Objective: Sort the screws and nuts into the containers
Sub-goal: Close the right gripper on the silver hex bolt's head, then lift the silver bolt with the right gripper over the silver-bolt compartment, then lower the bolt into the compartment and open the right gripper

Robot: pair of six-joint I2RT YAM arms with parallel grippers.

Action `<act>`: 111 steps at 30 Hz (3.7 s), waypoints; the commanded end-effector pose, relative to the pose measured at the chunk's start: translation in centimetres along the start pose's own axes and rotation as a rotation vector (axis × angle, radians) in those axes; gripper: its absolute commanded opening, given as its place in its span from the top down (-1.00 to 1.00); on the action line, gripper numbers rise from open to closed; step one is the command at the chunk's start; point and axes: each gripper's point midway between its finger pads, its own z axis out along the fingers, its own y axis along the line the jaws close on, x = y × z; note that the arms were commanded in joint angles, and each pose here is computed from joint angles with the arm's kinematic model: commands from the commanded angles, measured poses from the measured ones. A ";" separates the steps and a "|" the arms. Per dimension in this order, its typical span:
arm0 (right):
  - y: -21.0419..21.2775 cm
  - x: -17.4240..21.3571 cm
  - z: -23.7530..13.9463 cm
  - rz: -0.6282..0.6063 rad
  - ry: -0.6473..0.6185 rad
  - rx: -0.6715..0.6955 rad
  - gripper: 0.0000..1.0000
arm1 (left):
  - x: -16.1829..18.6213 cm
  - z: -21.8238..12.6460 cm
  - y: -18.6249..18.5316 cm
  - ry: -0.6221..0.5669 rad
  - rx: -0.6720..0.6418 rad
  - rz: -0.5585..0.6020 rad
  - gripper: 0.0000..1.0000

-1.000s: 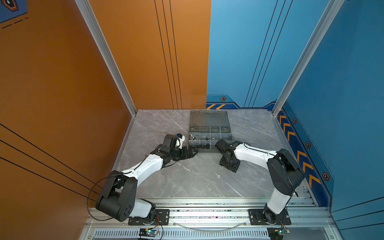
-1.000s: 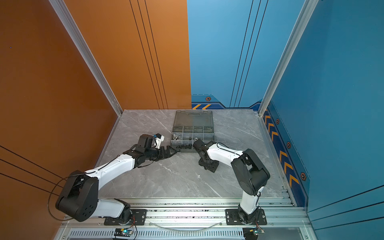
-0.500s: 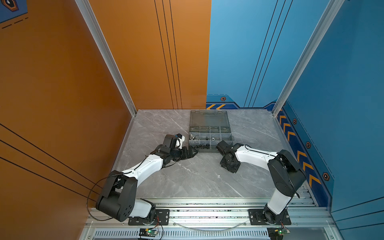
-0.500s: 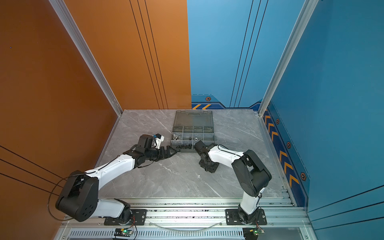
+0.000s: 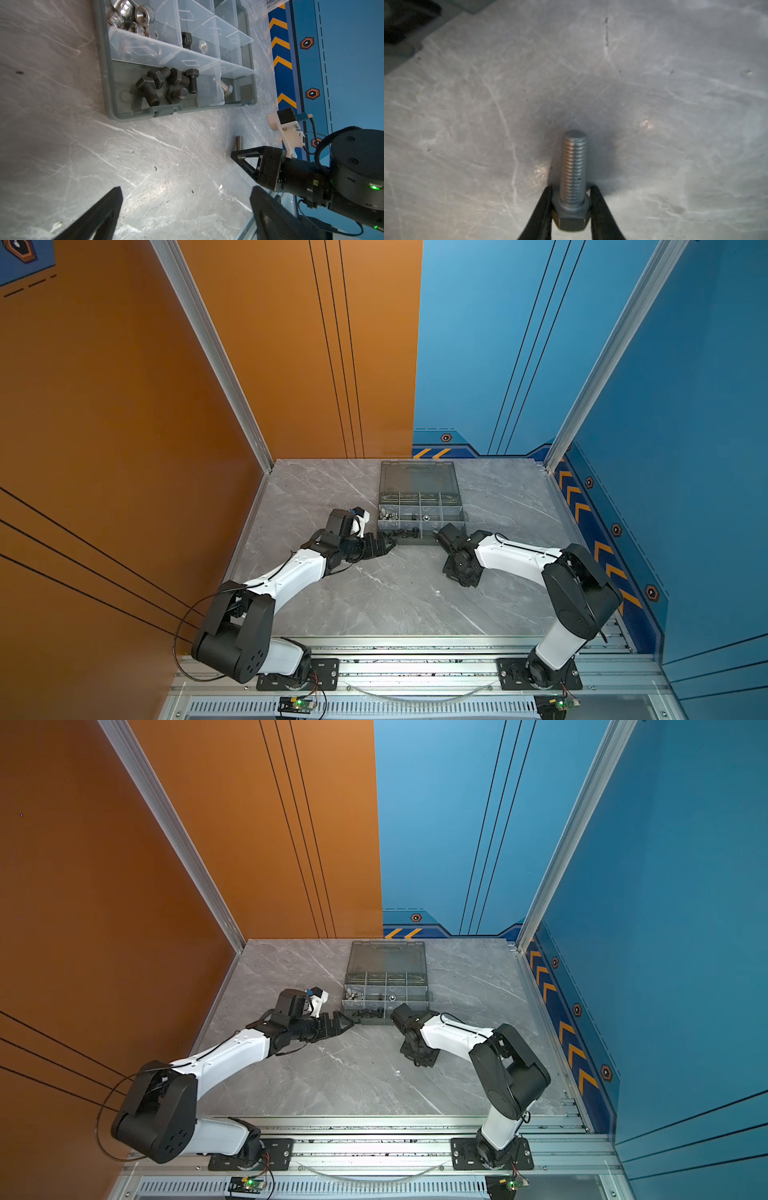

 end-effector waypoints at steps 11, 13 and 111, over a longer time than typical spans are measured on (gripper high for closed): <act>-1.1 -1.6 -2.6 -0.331 -0.018 -0.116 1.00 | 0.5 0.0 -0.1 0.010 0.018 -0.012 -0.95; -0.9 -1.9 -3.6 -0.371 -0.010 -0.170 1.00 | 0.5 -0.1 -0.1 0.010 0.018 -0.012 -0.95; 7.0 -13.9 -3.5 -1.156 -0.110 -0.219 0.52 | 0.4 -0.2 -1.4 -0.001 0.053 -0.022 -0.95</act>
